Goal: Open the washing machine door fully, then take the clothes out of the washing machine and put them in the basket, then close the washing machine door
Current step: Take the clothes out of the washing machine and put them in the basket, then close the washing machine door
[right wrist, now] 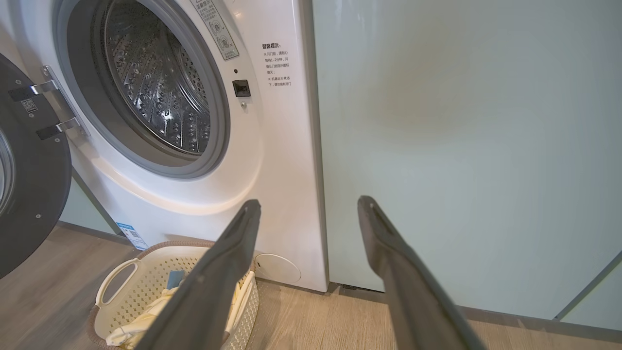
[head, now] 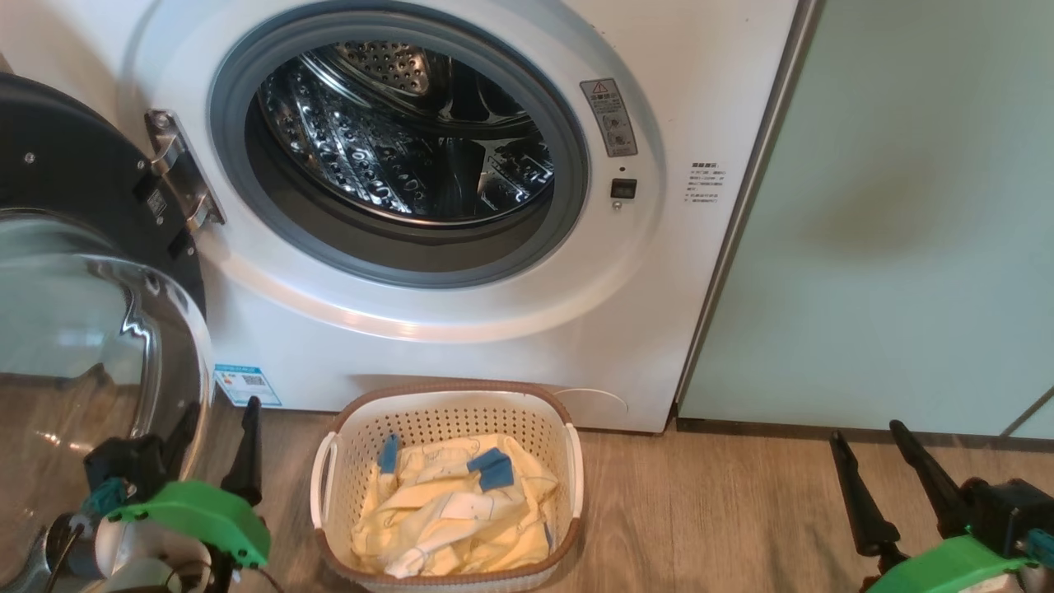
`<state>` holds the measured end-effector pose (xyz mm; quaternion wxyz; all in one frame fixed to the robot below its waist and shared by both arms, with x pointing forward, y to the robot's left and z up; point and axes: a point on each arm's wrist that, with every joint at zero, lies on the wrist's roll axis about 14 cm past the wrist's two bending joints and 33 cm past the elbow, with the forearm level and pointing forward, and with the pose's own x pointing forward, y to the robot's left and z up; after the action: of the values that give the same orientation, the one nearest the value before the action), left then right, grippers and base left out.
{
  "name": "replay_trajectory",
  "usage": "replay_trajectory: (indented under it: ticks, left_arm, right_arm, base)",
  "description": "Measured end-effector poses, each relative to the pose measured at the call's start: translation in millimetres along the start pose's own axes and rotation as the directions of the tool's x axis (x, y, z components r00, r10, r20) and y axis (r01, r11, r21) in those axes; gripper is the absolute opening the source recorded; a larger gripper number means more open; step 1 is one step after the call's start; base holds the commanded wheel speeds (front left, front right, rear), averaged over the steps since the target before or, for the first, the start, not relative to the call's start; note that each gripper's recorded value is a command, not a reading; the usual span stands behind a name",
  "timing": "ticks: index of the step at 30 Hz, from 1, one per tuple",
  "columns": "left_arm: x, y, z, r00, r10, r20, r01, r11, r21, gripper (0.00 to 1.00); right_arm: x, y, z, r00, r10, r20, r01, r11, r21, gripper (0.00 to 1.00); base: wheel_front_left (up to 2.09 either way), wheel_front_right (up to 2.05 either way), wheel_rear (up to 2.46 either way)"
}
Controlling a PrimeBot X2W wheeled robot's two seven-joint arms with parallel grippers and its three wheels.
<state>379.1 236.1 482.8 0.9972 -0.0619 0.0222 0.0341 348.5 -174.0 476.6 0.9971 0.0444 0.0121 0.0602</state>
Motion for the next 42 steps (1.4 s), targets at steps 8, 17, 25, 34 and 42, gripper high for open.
replay_trajectory:
  ticks: [8,17,25,34,42]
  left_arm:
    - [0,4,3,1.000,0.009,0.005,-0.009,1.000,0.001,1.00]
    - [1,4,-1,1.000,0.012,-0.007,-0.012,1.000,0.005,1.00]
    - [2,3,-4,1.000,0.009,-0.018,-0.009,1.000,0.002,1.00]
    - [3,2,-7,1.000,0.002,-0.026,-0.002,1.000,0.005,1.00]
    - [3,3,-7,1.000,0.004,-0.024,-0.004,1.000,0.005,1.00]
  right_arm:
    - [0,-2,2,1.000,-0.005,0.006,0.005,1.000,0.000,1.00]
    - [-3,-6,3,1.000,-0.019,0.011,0.019,1.000,0.001,1.00]
    - [-11,-10,-1,0.999,-0.038,0.000,0.038,0.999,0.005,1.00]
    - [-13,-13,0,0.999,-0.049,0.004,0.049,0.999,0.005,1.00]
    - [-12,-14,0,0.999,-0.052,0.004,0.052,0.999,0.006,1.00]
  base:
    - [0.00,0.00,0.00]
    - [0.00,0.00,0.00]
    - [0.00,0.00,0.00]
    - [0.00,0.00,0.00]
    - [0.00,0.00,0.00]
